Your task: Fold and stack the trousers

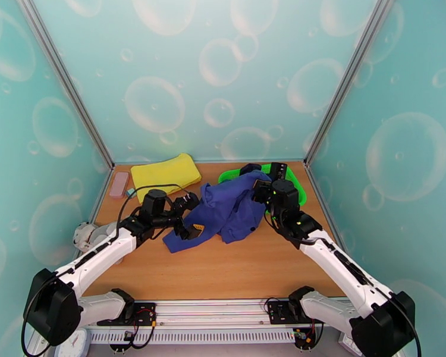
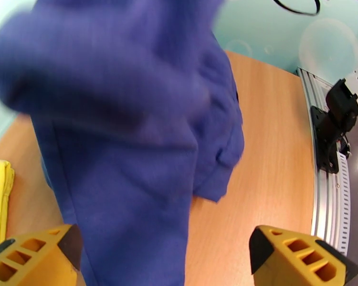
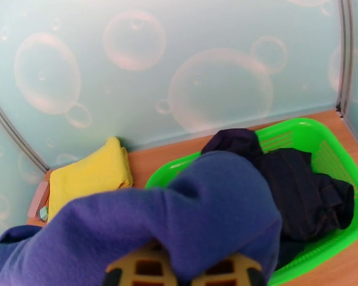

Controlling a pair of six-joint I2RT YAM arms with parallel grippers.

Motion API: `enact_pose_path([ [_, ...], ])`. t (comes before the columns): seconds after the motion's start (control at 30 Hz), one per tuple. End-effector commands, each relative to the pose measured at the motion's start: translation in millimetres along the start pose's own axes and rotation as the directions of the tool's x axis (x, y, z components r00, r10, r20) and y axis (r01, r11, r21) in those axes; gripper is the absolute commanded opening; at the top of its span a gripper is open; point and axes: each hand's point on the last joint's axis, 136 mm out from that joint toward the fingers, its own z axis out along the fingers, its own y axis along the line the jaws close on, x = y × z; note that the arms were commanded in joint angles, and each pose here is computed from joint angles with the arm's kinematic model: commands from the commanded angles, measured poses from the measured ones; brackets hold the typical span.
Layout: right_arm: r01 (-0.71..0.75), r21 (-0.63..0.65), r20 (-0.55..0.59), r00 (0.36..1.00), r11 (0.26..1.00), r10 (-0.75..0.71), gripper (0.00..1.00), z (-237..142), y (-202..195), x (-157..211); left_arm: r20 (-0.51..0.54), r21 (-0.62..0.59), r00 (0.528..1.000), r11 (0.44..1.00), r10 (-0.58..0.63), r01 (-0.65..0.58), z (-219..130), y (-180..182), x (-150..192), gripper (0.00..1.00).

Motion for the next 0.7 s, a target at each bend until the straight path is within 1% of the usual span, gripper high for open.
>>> enact_pose_path([
  [0.0,0.016,-0.057,0.107,0.994,0.998,-0.01,0.0,-18.2,13.3,-42.1,0.132,0.056,0.988,0.994,0.083,-0.091,-27.9,-16.6,-33.1,0.95],
  [0.07,0.038,-0.12,0.061,0.998,0.992,-0.03,0.0,-17.5,27.1,-27.1,0.203,-0.017,0.972,0.992,0.122,-0.121,-42.6,-13.4,-43.8,0.98],
  [0.1,0.059,-0.175,0.04,0.998,0.983,-0.053,0.0,-18.6,40.5,-16.9,0.239,-0.103,0.959,0.986,0.15,-0.129,-50.8,-5.9,-51.3,0.99],
  [0.13,0.083,-0.24,0.024,0.997,0.967,-0.08,0.0,-21.1,55.7,-5.3,0.263,-0.204,0.95,0.972,0.17,-0.117,-58.5,4.8,-56.1,0.99],
  [0.17,0.1,-0.295,0.013,0.995,0.95,-0.101,0.0,-24.2,69.4,4.9,0.282,-0.281,0.94,0.953,0.193,-0.111,-65.2,12.8,-60.8,0.99],
  [0.2,0.117,-0.354,0.002,0.992,0.928,-0.124,0.0,-28.5,85.0,16.0,0.296,-0.355,0.933,0.93,0.206,-0.093,-71.4,21.2,-64.3,0.99],
  [0.23,0.131,-0.4,-0.01,0.989,0.907,-0.147,0.0,-32.5,99.1,27.5,0.311,-0.394,0.927,0.916,0.208,-0.073,-74.5,25.6,-66.9,0.99],
  [0.27,0.142,-0.428,-0.019,0.986,0.892,-0.166,0.0,-36.1,109.8,36.1,0.317,-0.392,0.926,0.917,0.203,-0.067,-72.8,24.7,-67.6,1.0],
  [0.33,0.175,-0.49,-0.03,0.976,0.854,-0.216,0.0,-45.8,136.7,53.4,0.318,-0.352,0.93,0.934,0.185,-0.066,-62.7,17.7,-69.5,1.0],
  [0.4,0.199,-0.531,-0.036,0.966,0.824,-0.256,0.0,-53.9,159.2,66.3,0.293,-0.308,0.94,0.948,0.174,-0.08,-47.3,8.9,-67.9,0.99],
  [0.47,0.216,-0.569,-0.057,0.952,0.794,-0.3,0.0,-59.7,179.6,81.7,0.257,-0.31,0.953,0.948,0.161,-0.076,-33.7,8.4,-62.6,1.0],
  [0.57,0.241,-0.6,-0.078,0.931,0.763,-0.356,0.0,-64.7,199.4,99.0,0.214,-0.331,0.968,0.942,0.133,-0.056,-18.6,15.5,-52.9,0.99],
  [0.63,0.26,-0.6,-0.073,0.924,0.757,-0.375,0.0,-67.5,207.5,107.1,0.194,-0.304,0.974,0.951,0.12,-0.057,-7.7,14.2,-47.0,1.0],
  [0.67,0.265,-0.606,-0.066,0.923,0.75,-0.379,0.0,-68.9,210.4,109.6,0.188,-0.272,0.975,0.96,0.116,-0.061,-2.2,10.2,-44.0,0.99],
])
